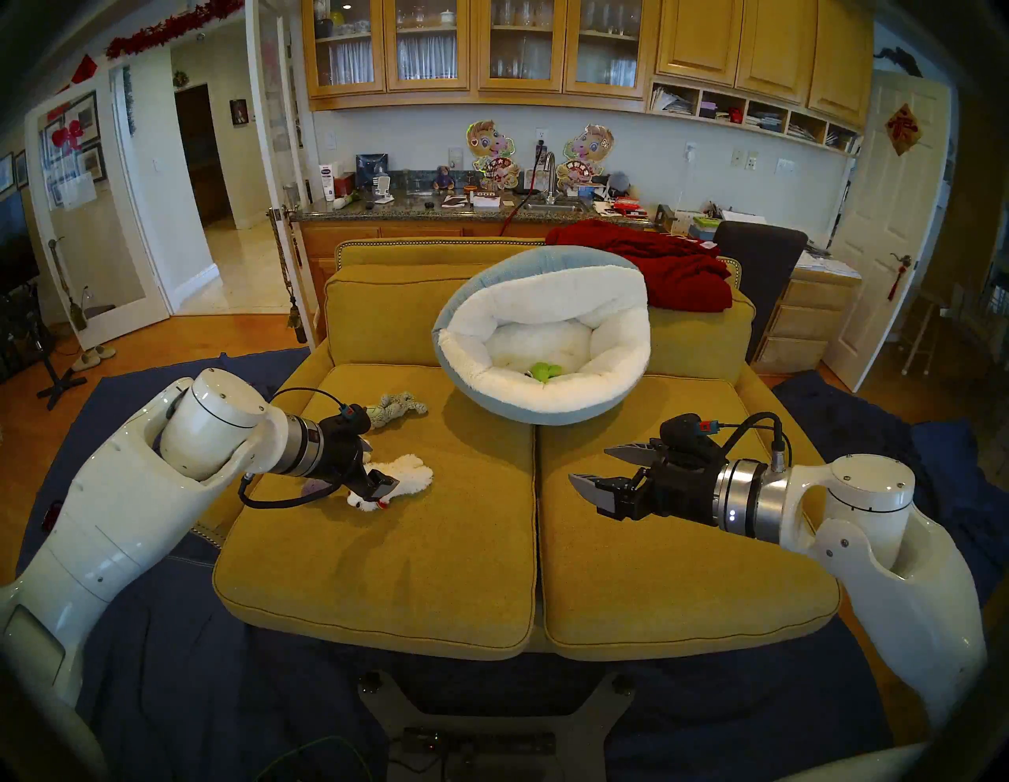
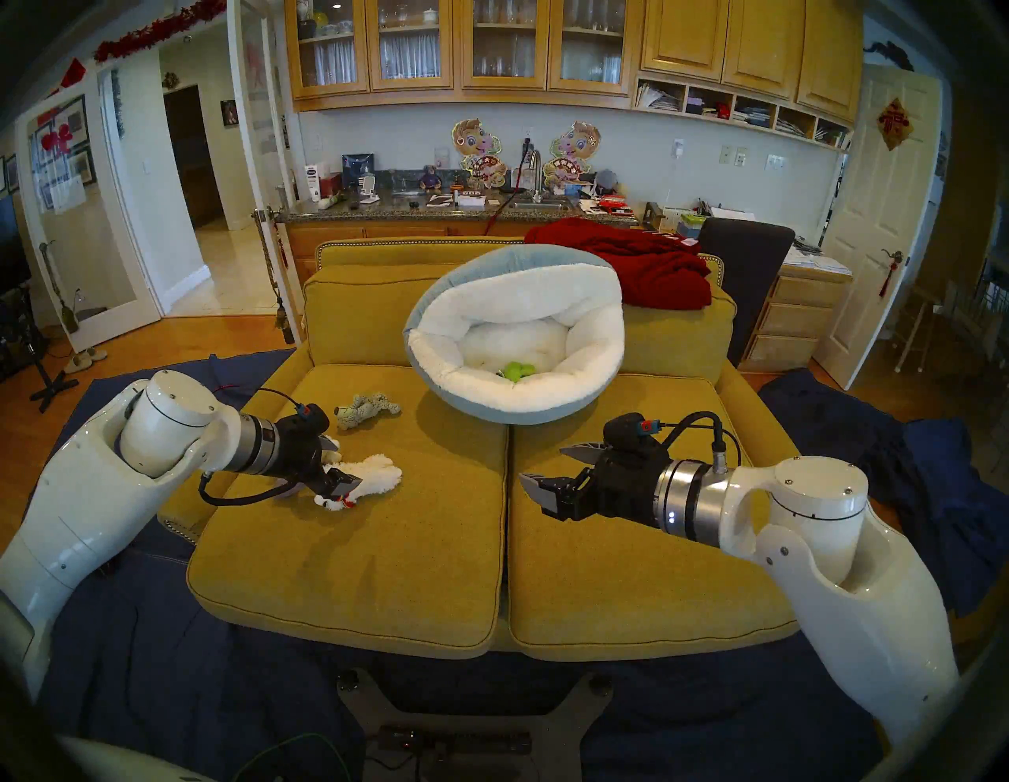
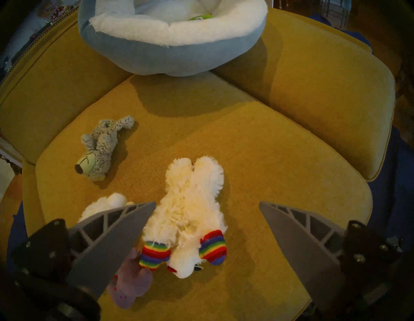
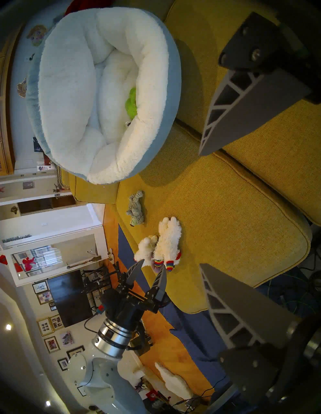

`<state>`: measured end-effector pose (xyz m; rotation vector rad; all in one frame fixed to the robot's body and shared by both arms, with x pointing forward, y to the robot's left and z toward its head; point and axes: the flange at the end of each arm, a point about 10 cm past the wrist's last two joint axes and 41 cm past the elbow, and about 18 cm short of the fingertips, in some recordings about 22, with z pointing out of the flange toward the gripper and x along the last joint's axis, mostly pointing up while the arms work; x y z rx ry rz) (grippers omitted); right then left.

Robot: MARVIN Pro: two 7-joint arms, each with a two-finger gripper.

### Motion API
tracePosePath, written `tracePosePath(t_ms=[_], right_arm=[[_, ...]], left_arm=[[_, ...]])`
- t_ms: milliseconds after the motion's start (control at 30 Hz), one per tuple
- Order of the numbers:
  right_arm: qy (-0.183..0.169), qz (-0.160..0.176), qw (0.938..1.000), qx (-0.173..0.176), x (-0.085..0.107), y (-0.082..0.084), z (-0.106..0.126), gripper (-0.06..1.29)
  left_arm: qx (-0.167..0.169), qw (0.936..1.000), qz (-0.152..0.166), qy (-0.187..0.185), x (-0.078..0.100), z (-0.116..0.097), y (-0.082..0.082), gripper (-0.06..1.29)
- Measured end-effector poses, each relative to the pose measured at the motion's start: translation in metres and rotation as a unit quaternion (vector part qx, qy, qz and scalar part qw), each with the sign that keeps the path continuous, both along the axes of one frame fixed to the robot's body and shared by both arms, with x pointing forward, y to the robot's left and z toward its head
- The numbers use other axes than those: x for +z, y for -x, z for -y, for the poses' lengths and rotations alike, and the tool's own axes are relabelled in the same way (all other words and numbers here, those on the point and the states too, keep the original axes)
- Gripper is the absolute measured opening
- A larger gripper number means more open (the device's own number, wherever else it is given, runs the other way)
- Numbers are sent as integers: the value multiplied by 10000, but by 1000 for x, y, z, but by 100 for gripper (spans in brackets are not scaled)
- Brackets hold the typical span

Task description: Put toys into dog bed

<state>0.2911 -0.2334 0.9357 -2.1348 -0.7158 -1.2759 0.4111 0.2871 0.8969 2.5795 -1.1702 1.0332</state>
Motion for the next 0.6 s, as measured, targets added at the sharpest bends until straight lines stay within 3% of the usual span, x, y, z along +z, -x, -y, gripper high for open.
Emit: tracePosePath(t_ms=[233,600], right_arm=[[0,-1,10000,1,0,0,0,125],[0,-1,10000,1,0,0,0,125]], left_arm=[[100,9999,67,27,1,-2,-16,126],[21,9996,-268,-35,-19,-3,-31,126]])
